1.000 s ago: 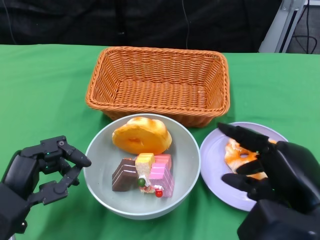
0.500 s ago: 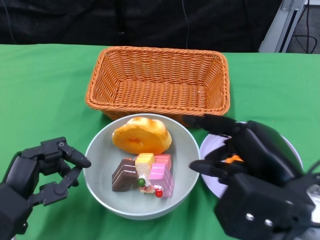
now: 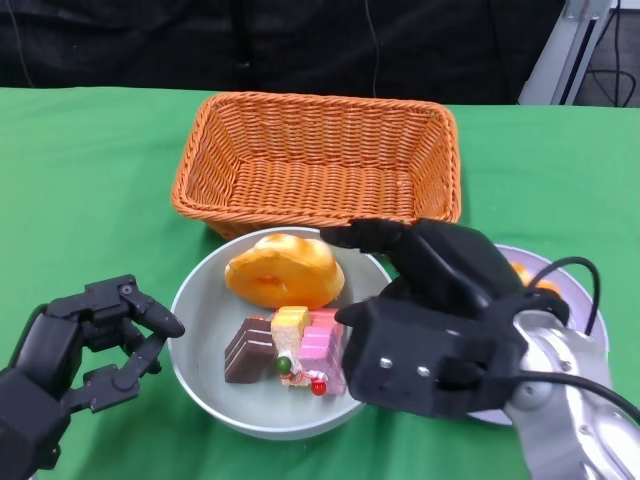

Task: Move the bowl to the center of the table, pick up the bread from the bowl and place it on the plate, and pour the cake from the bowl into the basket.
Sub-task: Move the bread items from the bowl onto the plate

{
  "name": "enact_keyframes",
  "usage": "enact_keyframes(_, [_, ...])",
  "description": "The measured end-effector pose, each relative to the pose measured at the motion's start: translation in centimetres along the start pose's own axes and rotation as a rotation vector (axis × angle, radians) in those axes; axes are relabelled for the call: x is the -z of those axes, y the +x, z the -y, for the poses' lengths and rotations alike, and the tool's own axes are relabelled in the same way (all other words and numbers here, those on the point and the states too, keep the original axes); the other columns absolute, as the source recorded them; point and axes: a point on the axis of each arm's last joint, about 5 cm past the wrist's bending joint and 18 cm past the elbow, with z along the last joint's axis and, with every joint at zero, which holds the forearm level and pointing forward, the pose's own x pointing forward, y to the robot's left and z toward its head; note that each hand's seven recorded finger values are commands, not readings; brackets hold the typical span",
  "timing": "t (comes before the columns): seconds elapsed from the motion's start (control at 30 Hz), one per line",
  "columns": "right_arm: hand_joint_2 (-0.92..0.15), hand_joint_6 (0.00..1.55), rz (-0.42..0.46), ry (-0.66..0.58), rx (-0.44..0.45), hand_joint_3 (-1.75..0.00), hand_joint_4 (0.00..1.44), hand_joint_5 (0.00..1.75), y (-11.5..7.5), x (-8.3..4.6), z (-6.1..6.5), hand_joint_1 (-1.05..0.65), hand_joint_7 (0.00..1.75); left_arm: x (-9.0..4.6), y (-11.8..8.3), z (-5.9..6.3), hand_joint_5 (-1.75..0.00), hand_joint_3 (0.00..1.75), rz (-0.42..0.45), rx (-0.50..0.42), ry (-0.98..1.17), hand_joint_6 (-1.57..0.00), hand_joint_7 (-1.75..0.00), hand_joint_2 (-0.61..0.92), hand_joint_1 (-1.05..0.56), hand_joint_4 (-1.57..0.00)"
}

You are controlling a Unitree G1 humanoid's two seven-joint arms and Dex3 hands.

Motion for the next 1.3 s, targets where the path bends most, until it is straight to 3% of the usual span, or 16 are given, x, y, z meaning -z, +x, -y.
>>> enact_keyframes(0.33, [-0.92,0.49,-0.023,-0.058,-0.067,-0.06,1.34,0.16,2.2,-0.3,-0.8,-0.63,0.00,0.0,0.0,0.2,-1.43,0.71,0.012,0.001,0.000,-0.84,-1.16,0.69,-0.15,-0.82])
enact_keyframes(0.5, [-0.92,0.44,-0.042,-0.077,-0.080,-0.06,1.32,0.18,3.1,0.0,-1.3,-0.62,0.00,0.0,0.0,0.4,-1.42,0.72,0.016,-0.004,0.001,-0.83,-1.16,0.69,-0.14,-0.82])
enact_keyframes(0.53, [-0.92,0.43,-0.043,-0.079,-0.081,-0.07,1.28,0.26,3.3,0.0,-1.3,-0.62,0.00,0.0,0.0,0.4,-1.42,0.72,0.015,-0.006,0.000,-0.83,-1.16,0.69,-0.14,-0.82])
enact_keyframes(0.63, [-0.92,0.43,-0.048,-0.090,-0.086,-0.08,1.03,0.78,3.8,0.1,-1.5,-0.63,0.00,0.0,0.1,0.5,-1.42,0.73,0.015,-0.006,-0.001,-0.83,-1.16,0.69,-0.14,-0.82])
enact_keyframes(0.7, [-0.92,0.43,-0.055,-0.097,-0.092,-0.08,0.99,0.87,4.1,0.1,-1.6,-0.63,0.00,0.0,0.1,0.6,-1.43,0.73,0.015,-0.003,0.001,-0.83,-1.15,0.68,-0.14,-0.82])
enact_keyframes(0.9, [-0.92,0.42,-0.069,-0.113,-0.096,-0.09,0.93,0.89,5.0,0.0,-1.9,-0.63,0.00,0.0,0.1,0.7,-1.43,0.73,0.015,-0.004,-0.003,-0.83,-1.14,0.69,-0.14,-0.81])
enact_keyframes(1.13, [-0.92,0.42,-0.040,-0.144,-0.101,-0.11,0.93,0.89,5.7,-1.2,-2.1,-0.63,0.00,0.0,0.0,0.7,-1.43,0.72,0.014,-0.004,-0.004,-0.84,-1.14,0.69,-0.15,-0.82])
enact_keyframes(1.3, [-0.92,0.46,-0.044,-0.157,-0.103,-0.12,0.95,0.91,6.0,-1.4,-2.2,-0.62,0.02,0.0,0.0,0.7,-1.43,0.71,0.014,-0.004,-0.004,-0.84,-1.14,0.69,-0.15,-0.82])
